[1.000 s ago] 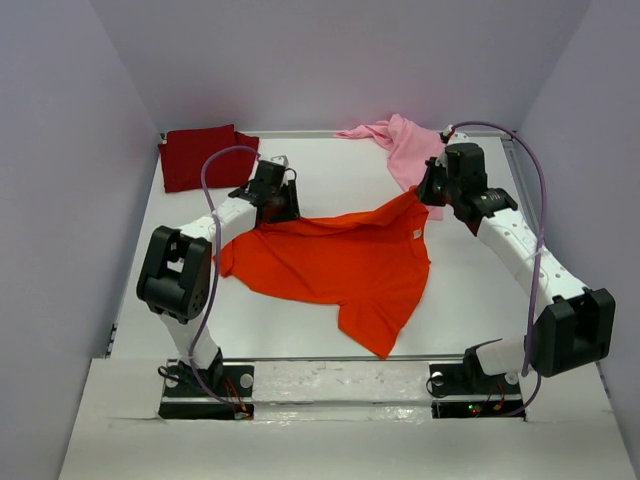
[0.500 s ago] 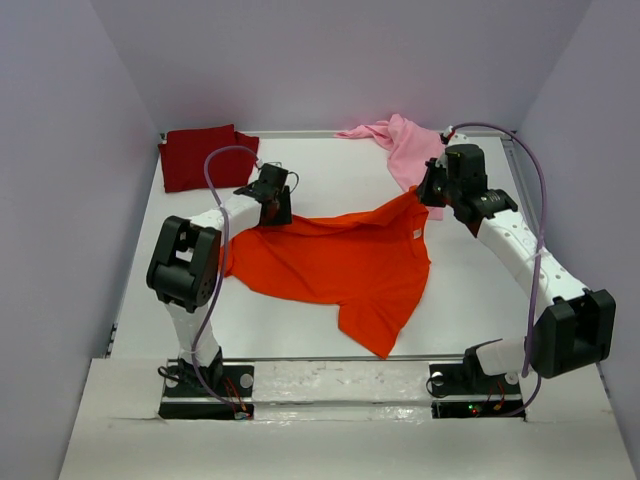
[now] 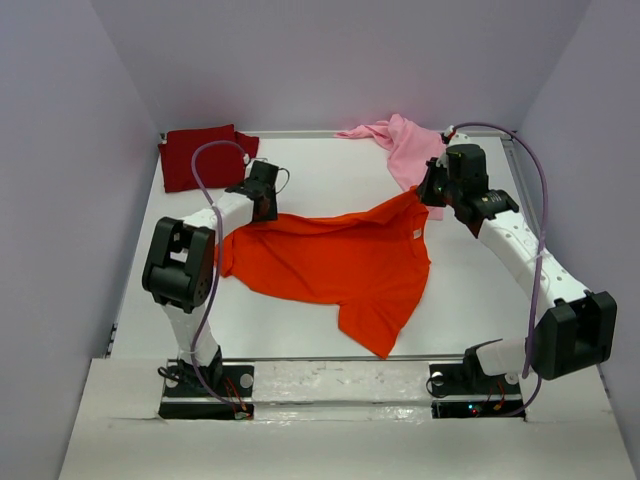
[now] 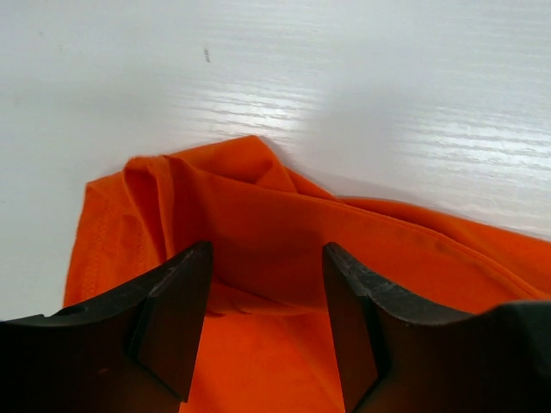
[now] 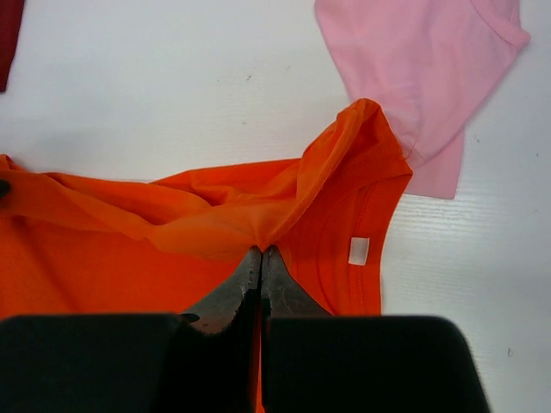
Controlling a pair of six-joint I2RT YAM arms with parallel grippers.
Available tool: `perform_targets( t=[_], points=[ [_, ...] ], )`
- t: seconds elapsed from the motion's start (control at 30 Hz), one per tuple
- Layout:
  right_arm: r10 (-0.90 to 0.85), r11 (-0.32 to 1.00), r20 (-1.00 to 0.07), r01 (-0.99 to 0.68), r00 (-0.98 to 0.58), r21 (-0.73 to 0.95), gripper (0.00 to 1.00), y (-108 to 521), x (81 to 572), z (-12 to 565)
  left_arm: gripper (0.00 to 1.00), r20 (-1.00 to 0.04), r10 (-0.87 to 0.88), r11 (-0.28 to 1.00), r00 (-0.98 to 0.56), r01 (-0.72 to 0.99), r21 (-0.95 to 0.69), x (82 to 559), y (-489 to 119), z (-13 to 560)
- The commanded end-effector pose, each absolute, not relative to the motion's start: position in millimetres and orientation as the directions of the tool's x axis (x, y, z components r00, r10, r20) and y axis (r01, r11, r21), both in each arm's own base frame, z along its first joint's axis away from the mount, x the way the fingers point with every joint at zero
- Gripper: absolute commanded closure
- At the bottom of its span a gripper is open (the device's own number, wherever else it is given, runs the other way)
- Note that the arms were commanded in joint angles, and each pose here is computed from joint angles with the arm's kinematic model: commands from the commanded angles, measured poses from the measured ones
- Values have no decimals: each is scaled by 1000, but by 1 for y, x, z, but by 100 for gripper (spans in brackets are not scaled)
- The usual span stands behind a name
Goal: Fold and stack the t-shirts
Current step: Flatten the tshirt out
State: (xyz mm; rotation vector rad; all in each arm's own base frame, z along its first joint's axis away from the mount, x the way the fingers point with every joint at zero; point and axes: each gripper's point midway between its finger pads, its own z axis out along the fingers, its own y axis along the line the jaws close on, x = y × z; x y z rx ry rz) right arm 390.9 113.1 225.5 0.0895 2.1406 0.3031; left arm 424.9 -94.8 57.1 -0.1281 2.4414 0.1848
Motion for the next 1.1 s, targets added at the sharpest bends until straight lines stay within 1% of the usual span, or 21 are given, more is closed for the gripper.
perform_targets(
  t=[0.0, 0.13, 0.4, 0.57, 0.67, 0.9, 1.07],
  points=[
    [187, 966, -852, -66, -489, 250, 100, 111, 394, 247, 34, -709, -28, 962, -705, -211, 172, 428, -71, 96],
    [185, 967, -852, -64, -489, 247, 100, 111, 394, 246, 34, -702, -25, 950, -712, -236, 205, 423, -60, 95],
    [189, 967, -852, -58, -488, 247, 100, 110, 395, 246, 34, -683, -105, 951, -723, -274, 143, 403, -36, 89],
    [191, 966, -850, -59, -492, 251, 100, 111, 395, 245, 34, -672, -133, 943, -728, -302, 140, 400, -23, 84],
    [191, 966, -847, -60, -496, 253, 100, 112, 396, 242, 34, -667, -137, 941, -732, -307, 143, 400, -22, 82],
    [190, 964, -849, -70, -494, 257, 100, 113, 395, 244, 34, -687, -176, 947, -705, -311, 77, 412, -23, 88],
    [188, 963, -844, -74, -502, 259, 100, 115, 394, 241, 35, -685, -207, 939, -698, -339, 63, 420, -16, 82]
  ],
)
